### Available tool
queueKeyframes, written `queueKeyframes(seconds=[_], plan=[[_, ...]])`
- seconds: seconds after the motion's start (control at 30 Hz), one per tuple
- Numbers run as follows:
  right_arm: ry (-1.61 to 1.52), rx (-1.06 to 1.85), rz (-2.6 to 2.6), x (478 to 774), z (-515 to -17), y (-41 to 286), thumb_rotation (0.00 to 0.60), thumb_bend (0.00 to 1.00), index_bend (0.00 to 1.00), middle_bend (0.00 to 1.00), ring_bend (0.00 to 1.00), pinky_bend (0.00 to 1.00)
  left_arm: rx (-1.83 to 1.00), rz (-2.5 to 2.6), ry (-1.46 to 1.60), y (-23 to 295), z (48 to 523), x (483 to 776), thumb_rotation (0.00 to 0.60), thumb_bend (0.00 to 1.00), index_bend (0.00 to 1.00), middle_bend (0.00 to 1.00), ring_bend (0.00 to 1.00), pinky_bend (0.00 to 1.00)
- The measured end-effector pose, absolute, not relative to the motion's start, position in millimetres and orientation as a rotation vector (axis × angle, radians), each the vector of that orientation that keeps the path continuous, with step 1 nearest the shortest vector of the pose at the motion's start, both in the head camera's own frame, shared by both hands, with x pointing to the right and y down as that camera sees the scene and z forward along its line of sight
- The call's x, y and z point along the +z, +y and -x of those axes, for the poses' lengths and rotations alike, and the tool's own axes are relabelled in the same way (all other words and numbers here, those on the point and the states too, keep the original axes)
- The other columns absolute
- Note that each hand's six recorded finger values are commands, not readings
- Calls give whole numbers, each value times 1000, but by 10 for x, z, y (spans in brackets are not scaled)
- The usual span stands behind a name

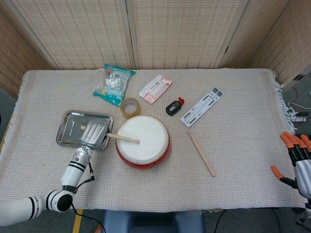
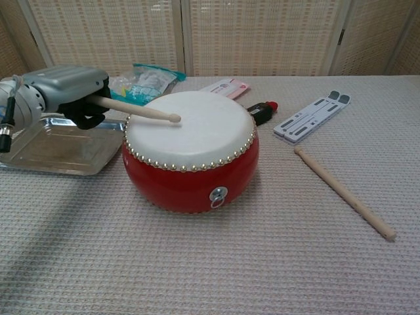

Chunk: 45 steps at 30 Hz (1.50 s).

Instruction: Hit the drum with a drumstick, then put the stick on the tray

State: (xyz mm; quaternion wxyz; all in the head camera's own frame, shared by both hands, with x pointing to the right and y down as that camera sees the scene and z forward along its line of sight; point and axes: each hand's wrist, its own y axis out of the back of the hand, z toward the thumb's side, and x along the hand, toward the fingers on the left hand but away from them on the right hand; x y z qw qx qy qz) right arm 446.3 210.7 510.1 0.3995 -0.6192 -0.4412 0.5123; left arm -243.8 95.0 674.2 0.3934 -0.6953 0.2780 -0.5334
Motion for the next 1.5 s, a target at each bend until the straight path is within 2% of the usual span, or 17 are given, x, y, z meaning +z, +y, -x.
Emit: queueKeyframes(seconds=[0.2, 0.53, 0.9, 1.27, 1.5], plan=[[-1117, 1302, 1570, 5114, -4466, 2109, 600, 254, 0, 53, 0, 0, -1290, 1838, 875, 865, 2434, 6627, 600, 681, 1000, 1000, 1000, 1000], [-1120, 1313, 1568, 5112, -4499, 2123, 600, 253, 0, 53, 0, 0, -1403, 1678, 560, 964, 2463, 6854, 600, 681, 1000, 1000, 1000, 1000], [-1120, 1310, 1575, 5135, -4490, 2114, 600, 253, 0, 53, 0, 0, -1304, 1827, 898, 843, 2457, 6649, 600, 679, 1000, 1000, 1000, 1000], [-1123, 1312, 1571, 5126, -4506, 2120, 600, 253, 0, 53, 0, 0, -1393, 1660, 616, 908, 2462, 6801, 600, 680, 1000, 1000, 1000, 1000], [-1124, 1312, 1574, 5140, -4501, 2120, 600, 254, 0, 53, 0, 0, -1343, 1762, 817, 895, 2453, 6680, 600, 678, 1000, 1000, 1000, 1000]])
